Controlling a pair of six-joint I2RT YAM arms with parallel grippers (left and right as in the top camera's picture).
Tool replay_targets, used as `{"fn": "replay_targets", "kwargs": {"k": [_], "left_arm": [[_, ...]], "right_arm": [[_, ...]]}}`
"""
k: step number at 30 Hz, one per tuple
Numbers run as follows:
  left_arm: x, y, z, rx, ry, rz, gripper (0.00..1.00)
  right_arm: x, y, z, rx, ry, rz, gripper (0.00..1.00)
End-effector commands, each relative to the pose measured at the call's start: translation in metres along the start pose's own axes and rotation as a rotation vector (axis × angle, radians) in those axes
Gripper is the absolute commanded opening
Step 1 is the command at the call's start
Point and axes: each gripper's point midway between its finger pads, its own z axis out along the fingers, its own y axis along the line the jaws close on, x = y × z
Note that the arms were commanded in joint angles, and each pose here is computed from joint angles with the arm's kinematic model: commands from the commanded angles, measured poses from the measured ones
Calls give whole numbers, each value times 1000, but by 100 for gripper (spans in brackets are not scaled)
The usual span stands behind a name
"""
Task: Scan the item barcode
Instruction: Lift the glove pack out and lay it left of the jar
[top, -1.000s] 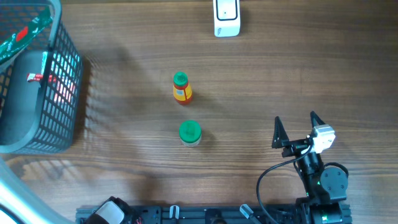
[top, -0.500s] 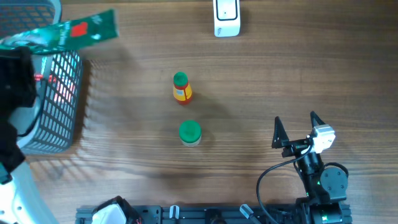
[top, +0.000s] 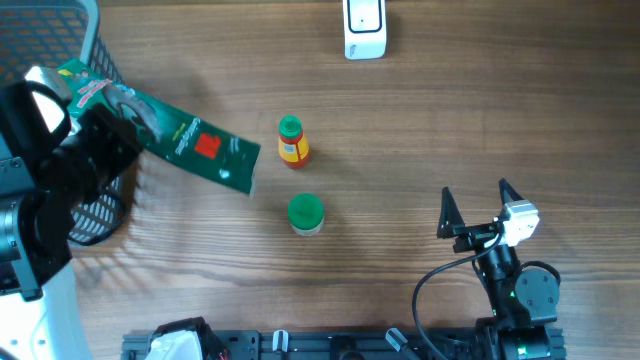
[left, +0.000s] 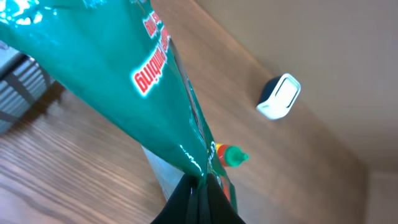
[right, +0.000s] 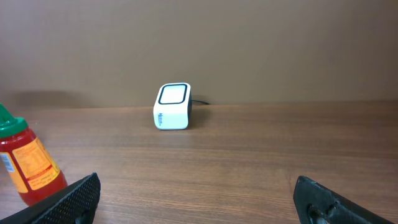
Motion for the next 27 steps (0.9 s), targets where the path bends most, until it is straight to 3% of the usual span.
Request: {"fn": "replay_targets", "kwargs": {"k": [1, 12, 16, 23, 27], "left_arm": [[6, 7, 8, -40, 48, 191, 4], [36, 12, 79, -86, 350, 440, 4], [70, -2, 113, -46, 509, 645, 4], [90, -19, 143, 31, 584, 816, 4], [99, -30, 164, 121, 626, 830, 4]], "right_arm": [[-2, 3, 0, -15, -9, -15, 100], [-2, 3, 0, -15, -9, -15, 100], [-2, 3, 0, -15, -9, -16, 100], [-2, 3, 0, -15, -9, -15, 100], [-2, 3, 0, -15, -9, -16, 100]]}}
